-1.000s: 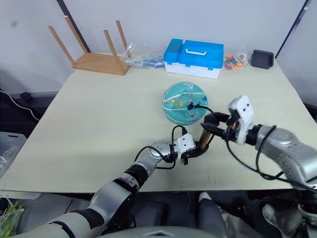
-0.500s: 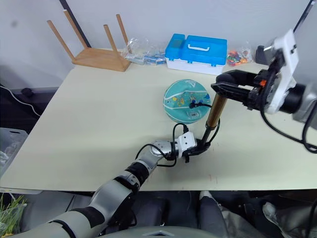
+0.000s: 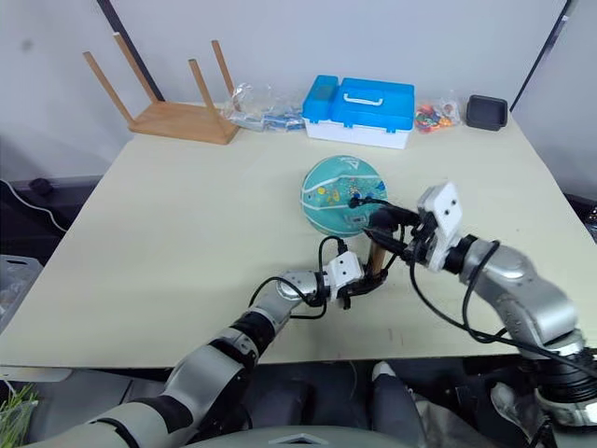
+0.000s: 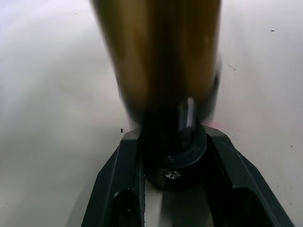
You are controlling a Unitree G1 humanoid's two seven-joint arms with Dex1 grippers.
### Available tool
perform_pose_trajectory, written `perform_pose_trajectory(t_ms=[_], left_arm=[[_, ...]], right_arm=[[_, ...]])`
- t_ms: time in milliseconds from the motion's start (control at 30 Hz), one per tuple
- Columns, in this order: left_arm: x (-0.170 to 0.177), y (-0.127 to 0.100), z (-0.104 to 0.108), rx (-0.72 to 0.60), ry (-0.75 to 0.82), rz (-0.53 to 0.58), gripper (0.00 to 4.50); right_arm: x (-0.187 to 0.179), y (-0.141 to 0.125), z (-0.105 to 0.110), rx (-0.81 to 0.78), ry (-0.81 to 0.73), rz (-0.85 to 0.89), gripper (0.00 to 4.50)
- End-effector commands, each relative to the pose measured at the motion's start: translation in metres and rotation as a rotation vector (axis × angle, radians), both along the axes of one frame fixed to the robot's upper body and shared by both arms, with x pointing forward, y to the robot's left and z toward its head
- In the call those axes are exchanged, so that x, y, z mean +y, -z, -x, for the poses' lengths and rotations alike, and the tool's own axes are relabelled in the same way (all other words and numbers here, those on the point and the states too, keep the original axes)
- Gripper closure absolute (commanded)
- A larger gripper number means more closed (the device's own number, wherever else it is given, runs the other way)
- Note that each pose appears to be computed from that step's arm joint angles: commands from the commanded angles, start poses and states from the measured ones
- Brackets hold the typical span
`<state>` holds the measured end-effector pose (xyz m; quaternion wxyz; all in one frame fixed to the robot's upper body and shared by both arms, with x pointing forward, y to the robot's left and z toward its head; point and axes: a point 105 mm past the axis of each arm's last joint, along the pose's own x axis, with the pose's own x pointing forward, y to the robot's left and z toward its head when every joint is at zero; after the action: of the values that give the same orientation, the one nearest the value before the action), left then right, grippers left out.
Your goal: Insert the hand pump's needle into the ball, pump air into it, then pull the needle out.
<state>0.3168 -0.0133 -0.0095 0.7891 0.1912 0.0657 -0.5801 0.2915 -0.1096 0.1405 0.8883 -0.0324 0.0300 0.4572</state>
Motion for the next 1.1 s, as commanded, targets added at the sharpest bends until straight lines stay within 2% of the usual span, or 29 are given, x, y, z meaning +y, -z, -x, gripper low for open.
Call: perform_pose_trajectory(t_ms=[33, 167, 233, 333, 433, 600, 733, 800, 900, 1100], left_arm=[[0.021, 0.043, 0.023, 0.121, -0.003, -0.13, 3.4], [0.021, 0.044, 0.022, 0.124, -0.009, -0.134, 3.4], [0.021, 0.043, 0.02, 0.127, -0.012, -0.138, 3.4], [0.021, 0.044, 0.02, 0.132, -0.009, -0.144, 3.4], [0.02, 0.045, 0.02, 0.137, -0.001, -0.149, 3.4], [0.019, 0.045, 0.022, 0.14, 0.02, -0.157, 3.4], [0.019, 0.044, 0.022, 0.137, 0.034, -0.163, 3.4], [0.019, 0.043, 0.022, 0.134, 0.04, -0.163, 3.4], [0.018, 0.043, 0.022, 0.13, 0.046, -0.161, 3.4], [0.018, 0.044, 0.027, 0.128, 0.055, -0.154, 3.4]], right_arm=[[-0.01, 0.065, 0.001, 0.197, 0.046, 0.132, 2.45], [-0.017, 0.017, -0.004, 0.085, 0.05, 0.095, 2.45], [-0.023, -0.016, -0.004, 0.019, 0.055, 0.067, 2.45], [-0.032, -0.07, 0.004, -0.072, 0.051, 0.024, 2.45], [-0.039, -0.109, 0.012, -0.116, 0.055, 0.013, 2.45], [-0.046, -0.162, 0.023, -0.156, 0.093, -0.029, 2.45], [-0.049, -0.184, 0.03, -0.169, 0.115, -0.022, 2.45], [-0.048, -0.18, 0.03, -0.151, 0.121, -0.012, 2.45], [-0.043, -0.153, 0.024, -0.093, 0.128, -0.004, 2.45], [-0.03, -0.023, 0.01, 0.17, 0.169, 0.072, 2.45]])
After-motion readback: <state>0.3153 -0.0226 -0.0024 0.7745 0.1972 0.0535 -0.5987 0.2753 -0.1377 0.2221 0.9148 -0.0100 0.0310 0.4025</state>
